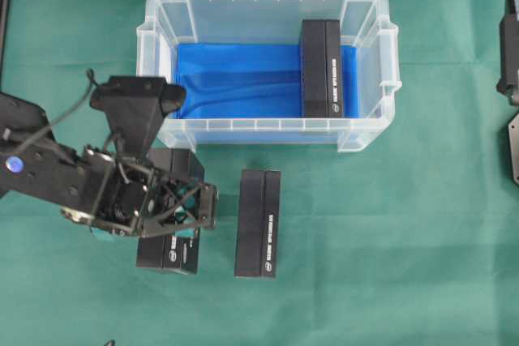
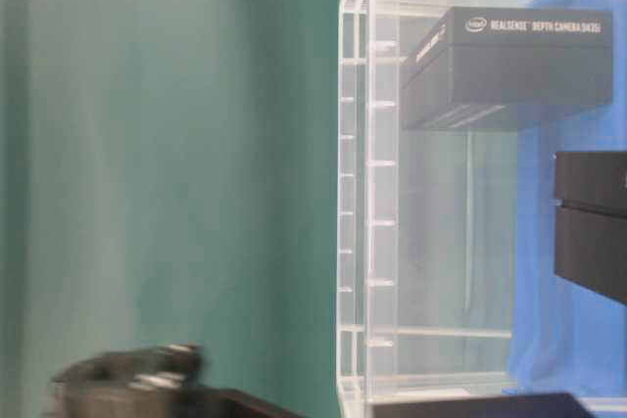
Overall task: Take the box out of the case with the left arm.
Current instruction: 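Pull the held box out over the front-left edge of the case, then lower the held box onto the cloth left of the first box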
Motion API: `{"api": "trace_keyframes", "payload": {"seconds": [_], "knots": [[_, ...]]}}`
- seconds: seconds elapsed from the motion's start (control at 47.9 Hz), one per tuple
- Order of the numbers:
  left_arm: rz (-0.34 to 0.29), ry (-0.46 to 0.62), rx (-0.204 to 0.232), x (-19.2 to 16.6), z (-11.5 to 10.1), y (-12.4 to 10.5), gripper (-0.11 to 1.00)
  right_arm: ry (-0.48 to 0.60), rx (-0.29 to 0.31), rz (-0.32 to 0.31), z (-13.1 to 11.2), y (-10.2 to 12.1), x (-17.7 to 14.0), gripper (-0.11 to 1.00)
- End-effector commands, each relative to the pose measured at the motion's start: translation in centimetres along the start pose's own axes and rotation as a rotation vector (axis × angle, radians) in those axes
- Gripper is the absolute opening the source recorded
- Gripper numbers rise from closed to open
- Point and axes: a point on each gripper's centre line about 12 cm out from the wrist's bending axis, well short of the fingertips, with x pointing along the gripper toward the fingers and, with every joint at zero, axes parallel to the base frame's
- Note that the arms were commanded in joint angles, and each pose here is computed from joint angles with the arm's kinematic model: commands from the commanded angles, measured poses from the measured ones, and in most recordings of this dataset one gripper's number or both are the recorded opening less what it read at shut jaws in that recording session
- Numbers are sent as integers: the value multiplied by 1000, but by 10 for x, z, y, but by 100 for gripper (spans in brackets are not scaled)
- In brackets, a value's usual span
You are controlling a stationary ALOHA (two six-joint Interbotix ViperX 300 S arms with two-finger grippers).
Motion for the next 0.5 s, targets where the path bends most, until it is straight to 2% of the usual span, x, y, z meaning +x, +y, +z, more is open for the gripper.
{"api": "trace_keyframes", "payload": {"seconds": [0.0,0.146,0.271,0.48], "knots": [[-20,10,17,4,-7,0,61,-10,4,1,2,0,-2,3],[-20,21,43,34,-18,2,61,-11,3,1,2,0,-2,3],[13,19,54,55,-23,7,61,-12,3,2,2,0,-3,3],[42,11,43,66,-22,10,61,-12,4,2,2,0,-3,3]]}}
